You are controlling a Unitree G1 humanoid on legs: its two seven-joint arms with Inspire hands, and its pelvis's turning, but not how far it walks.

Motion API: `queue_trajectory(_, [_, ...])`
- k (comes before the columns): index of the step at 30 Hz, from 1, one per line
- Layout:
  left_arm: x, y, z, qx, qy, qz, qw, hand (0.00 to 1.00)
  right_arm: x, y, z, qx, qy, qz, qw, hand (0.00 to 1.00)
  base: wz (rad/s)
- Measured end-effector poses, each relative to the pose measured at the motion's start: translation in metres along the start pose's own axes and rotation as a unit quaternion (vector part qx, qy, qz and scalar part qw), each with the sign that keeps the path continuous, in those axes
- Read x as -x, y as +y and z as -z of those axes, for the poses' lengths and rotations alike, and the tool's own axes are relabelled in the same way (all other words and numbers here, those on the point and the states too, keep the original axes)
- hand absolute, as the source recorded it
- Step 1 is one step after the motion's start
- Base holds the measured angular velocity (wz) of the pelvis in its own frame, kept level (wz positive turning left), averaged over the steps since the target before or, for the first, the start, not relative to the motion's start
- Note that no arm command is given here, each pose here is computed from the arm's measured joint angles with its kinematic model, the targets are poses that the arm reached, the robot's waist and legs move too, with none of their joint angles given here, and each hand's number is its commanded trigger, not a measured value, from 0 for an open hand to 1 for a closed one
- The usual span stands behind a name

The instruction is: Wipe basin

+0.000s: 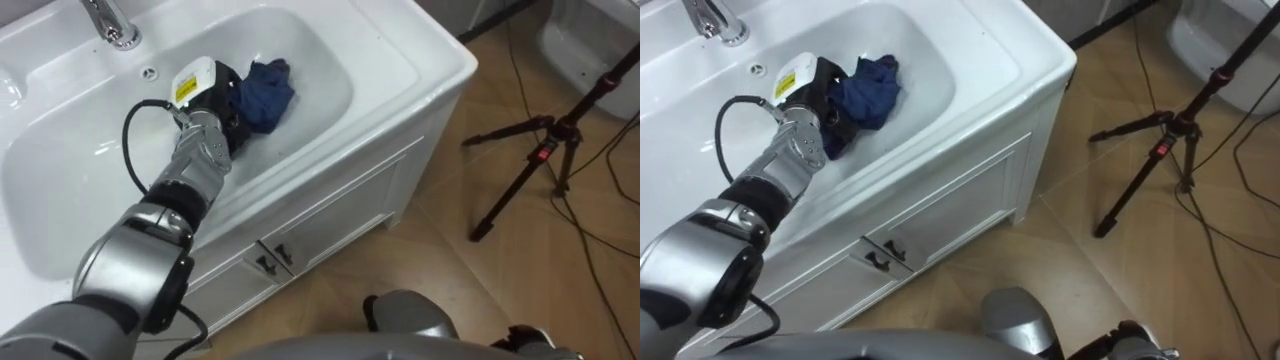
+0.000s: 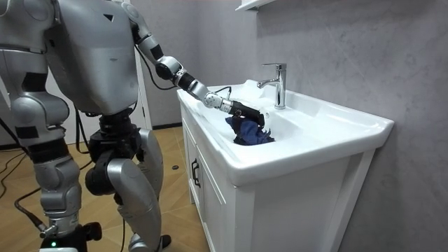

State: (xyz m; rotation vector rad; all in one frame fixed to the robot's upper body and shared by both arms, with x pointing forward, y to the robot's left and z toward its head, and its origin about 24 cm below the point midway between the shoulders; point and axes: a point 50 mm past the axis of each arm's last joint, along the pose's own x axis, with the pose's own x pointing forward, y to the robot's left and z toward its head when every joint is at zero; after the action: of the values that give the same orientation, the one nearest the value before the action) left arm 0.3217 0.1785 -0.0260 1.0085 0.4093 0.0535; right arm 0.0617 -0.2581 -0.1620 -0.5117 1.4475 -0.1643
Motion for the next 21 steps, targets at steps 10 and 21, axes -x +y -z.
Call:
queue_trajectory(10, [0.007, -0.008, 0.02, 0.003, 0.027, 0.005, 1.0, 1.0, 0.0, 0.0, 0.004, -0.018, 0.002, 0.001, 1.0, 0.0, 0.05])
queue_trajectory(21, [0.018, -0.014, 0.046, 0.013, 0.055, 0.002, 0.998, 1.0, 0.0, -0.002, 0.008, -0.04, 0.001, 0.014, 0.999, 0.0, 0.17])
